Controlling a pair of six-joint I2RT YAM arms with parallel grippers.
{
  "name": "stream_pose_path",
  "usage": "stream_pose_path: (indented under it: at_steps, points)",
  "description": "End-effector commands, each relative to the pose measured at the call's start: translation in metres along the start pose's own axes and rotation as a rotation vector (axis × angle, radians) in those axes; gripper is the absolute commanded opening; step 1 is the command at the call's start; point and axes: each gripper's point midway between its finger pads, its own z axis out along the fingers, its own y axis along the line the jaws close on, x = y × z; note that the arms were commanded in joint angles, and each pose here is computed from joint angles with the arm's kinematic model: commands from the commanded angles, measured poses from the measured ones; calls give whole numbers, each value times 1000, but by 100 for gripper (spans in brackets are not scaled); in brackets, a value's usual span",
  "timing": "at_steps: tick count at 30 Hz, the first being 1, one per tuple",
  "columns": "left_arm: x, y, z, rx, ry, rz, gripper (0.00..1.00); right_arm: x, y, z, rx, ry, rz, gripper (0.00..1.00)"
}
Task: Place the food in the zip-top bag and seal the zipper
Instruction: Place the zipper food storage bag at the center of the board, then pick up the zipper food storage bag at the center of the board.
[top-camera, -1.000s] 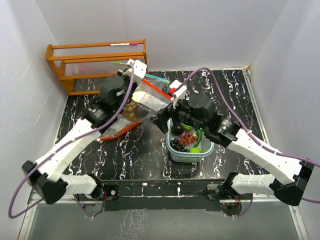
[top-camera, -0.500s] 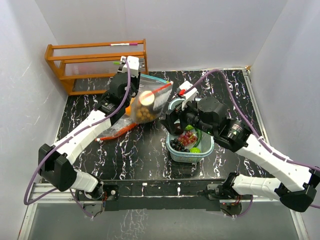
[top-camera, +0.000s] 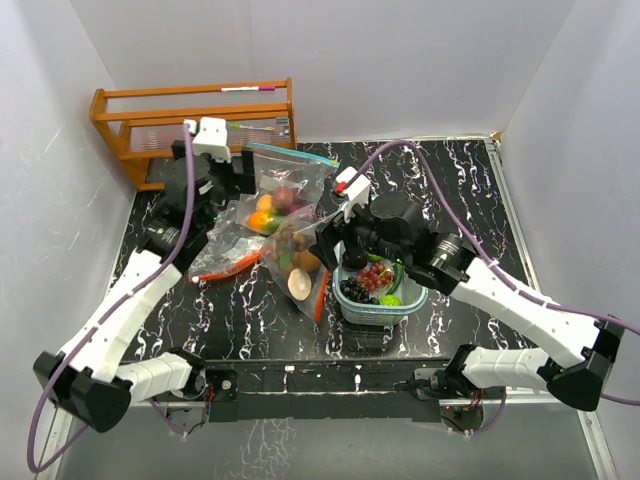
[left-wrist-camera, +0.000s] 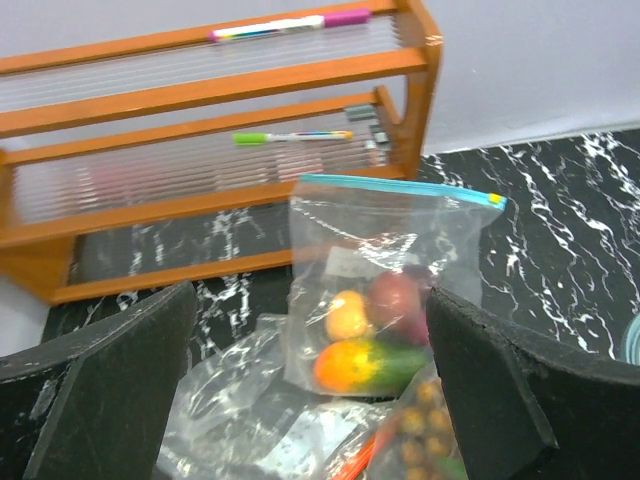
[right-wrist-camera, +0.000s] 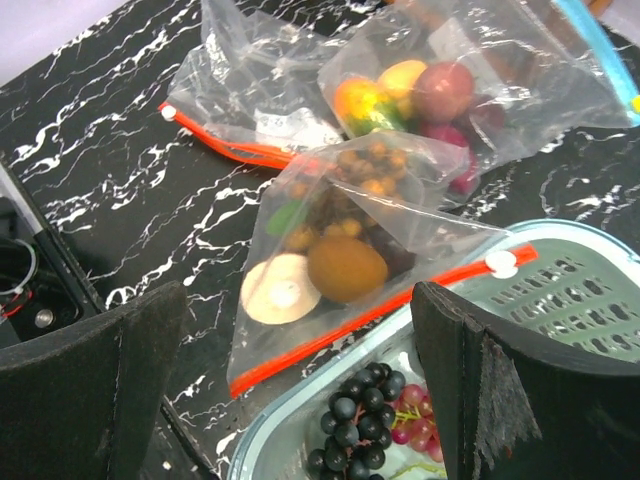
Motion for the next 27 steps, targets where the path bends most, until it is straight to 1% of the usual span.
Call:
stream_pose_path:
  at_steps: [1, 3, 6, 8, 11, 15, 19, 22, 23, 27]
  points:
    - [-6, 43, -36, -144, 33, -49, 97, -19, 20, 18, -111, -61, 15, 98]
    - [-4, 62, -47, -233, 60, -68, 97, -14, 33, 36, -178, -42, 31, 98]
    - [-3, 78, -60, -310, 76, -84, 97, -8, 59, 63, -271, -14, 33, 98]
    - [-8, 87, -71, -342, 59, -98, 97, -10, 77, 82, -300, -11, 5, 98]
    - [-27, 101, -92, -385, -5, -118, 97, -4, 97, 116, -325, 18, -36, 98]
    - [-65, 132, -133, -490, -138, -158, 97, 4, 96, 158, -284, 32, -79, 98]
    - [-85, 165, -180, -618, -274, -177, 97, 27, 91, 202, -258, 57, -149, 97]
    - [-90, 184, -209, -699, -331, -173, 97, 52, 88, 229, -237, 93, -201, 97]
    - [-91, 187, -215, -711, -340, -172, 97, 65, 86, 240, -227, 119, -216, 97]
    - [-96, 195, -233, -724, -379, -170, 97, 95, 82, 267, -193, 177, -280, 96]
